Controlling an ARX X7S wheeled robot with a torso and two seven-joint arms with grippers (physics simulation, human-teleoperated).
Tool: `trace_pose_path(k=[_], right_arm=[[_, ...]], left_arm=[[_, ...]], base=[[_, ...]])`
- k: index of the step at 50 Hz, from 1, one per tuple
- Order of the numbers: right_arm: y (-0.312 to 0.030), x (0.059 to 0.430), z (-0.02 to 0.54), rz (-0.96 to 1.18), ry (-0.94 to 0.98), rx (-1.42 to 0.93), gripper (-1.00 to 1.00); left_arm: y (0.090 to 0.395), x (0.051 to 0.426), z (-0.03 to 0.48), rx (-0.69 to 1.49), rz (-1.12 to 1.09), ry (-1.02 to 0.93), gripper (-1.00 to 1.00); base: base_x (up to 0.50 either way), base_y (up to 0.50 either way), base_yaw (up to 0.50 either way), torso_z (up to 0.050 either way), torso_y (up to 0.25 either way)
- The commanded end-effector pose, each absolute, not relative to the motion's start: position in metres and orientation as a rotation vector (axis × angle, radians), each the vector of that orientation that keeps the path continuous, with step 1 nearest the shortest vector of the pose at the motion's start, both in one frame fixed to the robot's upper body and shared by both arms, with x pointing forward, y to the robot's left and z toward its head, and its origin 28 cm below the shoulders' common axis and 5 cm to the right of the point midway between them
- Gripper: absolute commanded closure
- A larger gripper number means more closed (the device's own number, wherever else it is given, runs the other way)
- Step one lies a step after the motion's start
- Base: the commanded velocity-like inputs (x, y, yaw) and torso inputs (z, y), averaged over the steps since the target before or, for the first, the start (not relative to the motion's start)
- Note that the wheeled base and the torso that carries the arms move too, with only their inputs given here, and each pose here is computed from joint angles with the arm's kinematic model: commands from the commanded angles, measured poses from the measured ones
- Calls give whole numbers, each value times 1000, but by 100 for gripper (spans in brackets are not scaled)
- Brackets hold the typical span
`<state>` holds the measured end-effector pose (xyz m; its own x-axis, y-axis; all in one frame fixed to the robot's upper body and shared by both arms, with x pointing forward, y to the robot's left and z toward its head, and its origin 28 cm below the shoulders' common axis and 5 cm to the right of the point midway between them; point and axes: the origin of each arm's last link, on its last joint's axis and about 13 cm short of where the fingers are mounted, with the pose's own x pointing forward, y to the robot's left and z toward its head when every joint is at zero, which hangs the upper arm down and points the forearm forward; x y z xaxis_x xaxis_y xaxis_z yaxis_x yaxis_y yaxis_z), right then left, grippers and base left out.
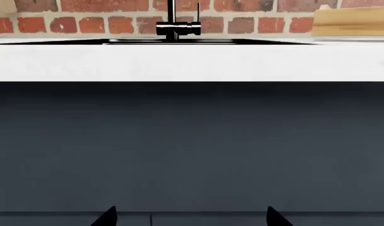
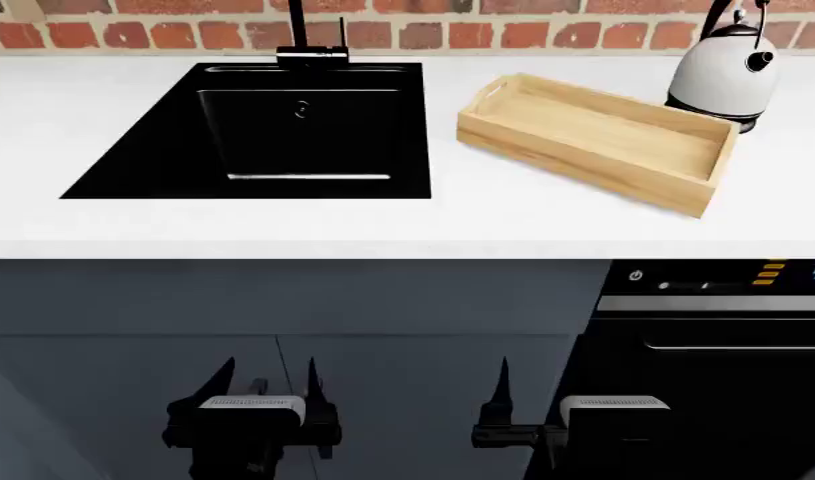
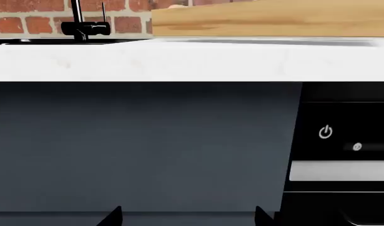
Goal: Pick the kettle from the counter and place it on the tray. Then pick the mug from the cabinet and place it on the tray. Then close the cabinet doors.
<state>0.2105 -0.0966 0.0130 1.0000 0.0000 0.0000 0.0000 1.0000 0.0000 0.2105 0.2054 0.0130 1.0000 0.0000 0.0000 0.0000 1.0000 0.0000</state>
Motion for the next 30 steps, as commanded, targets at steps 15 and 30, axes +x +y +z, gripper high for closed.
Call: trace_pose_path(k=[15, 30], right_arm=[[-100, 202, 36, -16, -64, 3, -100], [-100, 197, 47, -11, -98, 13, -100]], left_arm=[[212, 220, 50, -34, 39, -73, -100], [206, 283, 220, 95, 43, -335, -100]], base=[[0, 0, 0, 14, 0], [0, 0, 0, 50, 0]])
